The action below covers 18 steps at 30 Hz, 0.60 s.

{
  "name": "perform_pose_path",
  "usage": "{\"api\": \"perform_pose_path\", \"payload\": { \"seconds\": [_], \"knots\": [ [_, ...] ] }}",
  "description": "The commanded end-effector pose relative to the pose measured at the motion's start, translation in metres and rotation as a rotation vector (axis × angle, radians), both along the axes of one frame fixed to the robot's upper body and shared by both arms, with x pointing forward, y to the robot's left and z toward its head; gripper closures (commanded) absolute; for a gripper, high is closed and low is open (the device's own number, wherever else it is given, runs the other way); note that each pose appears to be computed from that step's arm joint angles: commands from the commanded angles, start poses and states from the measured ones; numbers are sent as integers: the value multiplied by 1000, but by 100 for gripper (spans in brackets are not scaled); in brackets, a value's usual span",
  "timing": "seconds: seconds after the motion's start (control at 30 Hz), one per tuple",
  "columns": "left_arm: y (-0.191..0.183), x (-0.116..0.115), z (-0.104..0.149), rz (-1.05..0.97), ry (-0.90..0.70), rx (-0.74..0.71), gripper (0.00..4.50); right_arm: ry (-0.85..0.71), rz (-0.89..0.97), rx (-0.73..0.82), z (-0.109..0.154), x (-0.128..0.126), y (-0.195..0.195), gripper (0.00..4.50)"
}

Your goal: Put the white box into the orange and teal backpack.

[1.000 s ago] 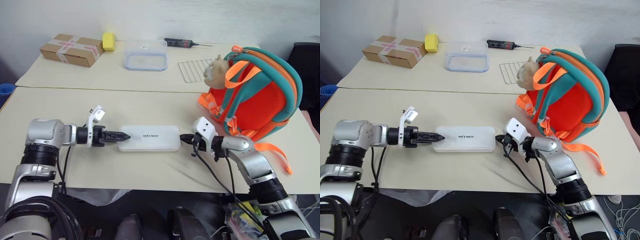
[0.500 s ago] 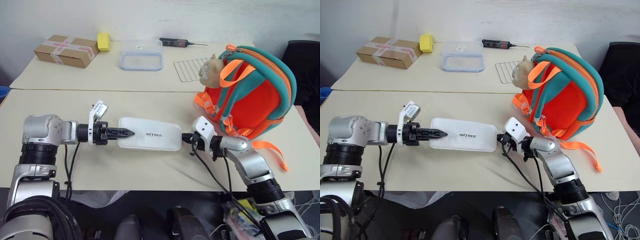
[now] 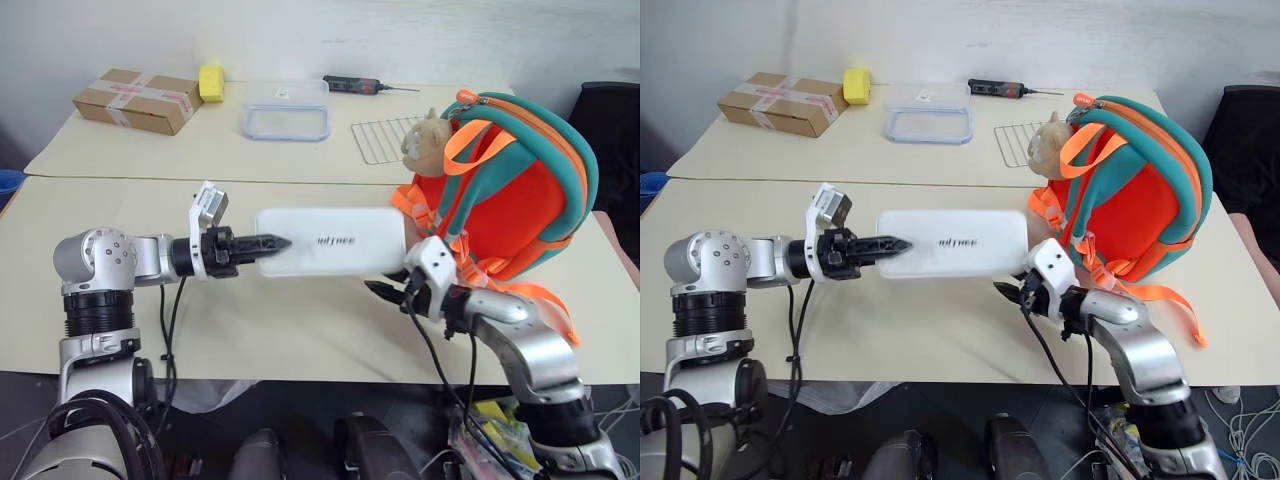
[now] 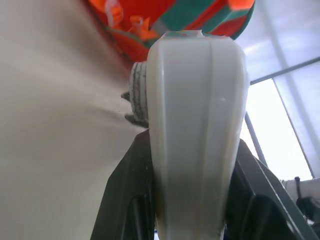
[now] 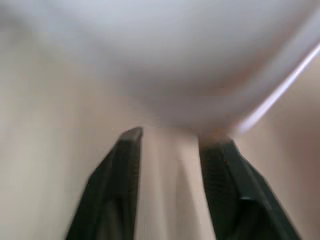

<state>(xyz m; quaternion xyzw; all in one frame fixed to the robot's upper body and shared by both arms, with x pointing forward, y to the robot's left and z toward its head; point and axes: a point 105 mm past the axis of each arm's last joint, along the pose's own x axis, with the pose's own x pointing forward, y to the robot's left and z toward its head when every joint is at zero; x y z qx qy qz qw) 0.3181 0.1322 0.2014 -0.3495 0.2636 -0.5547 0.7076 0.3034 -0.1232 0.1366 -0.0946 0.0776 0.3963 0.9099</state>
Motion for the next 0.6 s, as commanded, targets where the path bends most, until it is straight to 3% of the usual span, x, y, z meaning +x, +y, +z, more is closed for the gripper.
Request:
{"api": "perform_pose_path", "payload": {
  "seconds": [0.03, 0.2, 0.33, 0.47, 0.6],
  "knots": [
    [7, -1, 32, 52, -126, -72, 326, -57, -176, 90, 36, -8, -38, 153],
    [26, -9, 43, 126, -194, -69, 326, -85, -394, 248, 63, 2, -70, 2],
    [28, -25, 43, 125, -255, -55, 326, -61, -445, 321, 64, 18, -65, 0],
    [34, -24, 44, 177, -266, -36, 326, -75, -548, 315, 73, 32, -79, 0],
    [43, -18, 45, 234, -272, -9, 326, -67, -473, 340, 88, 8, -84, 0]
  ]
}}
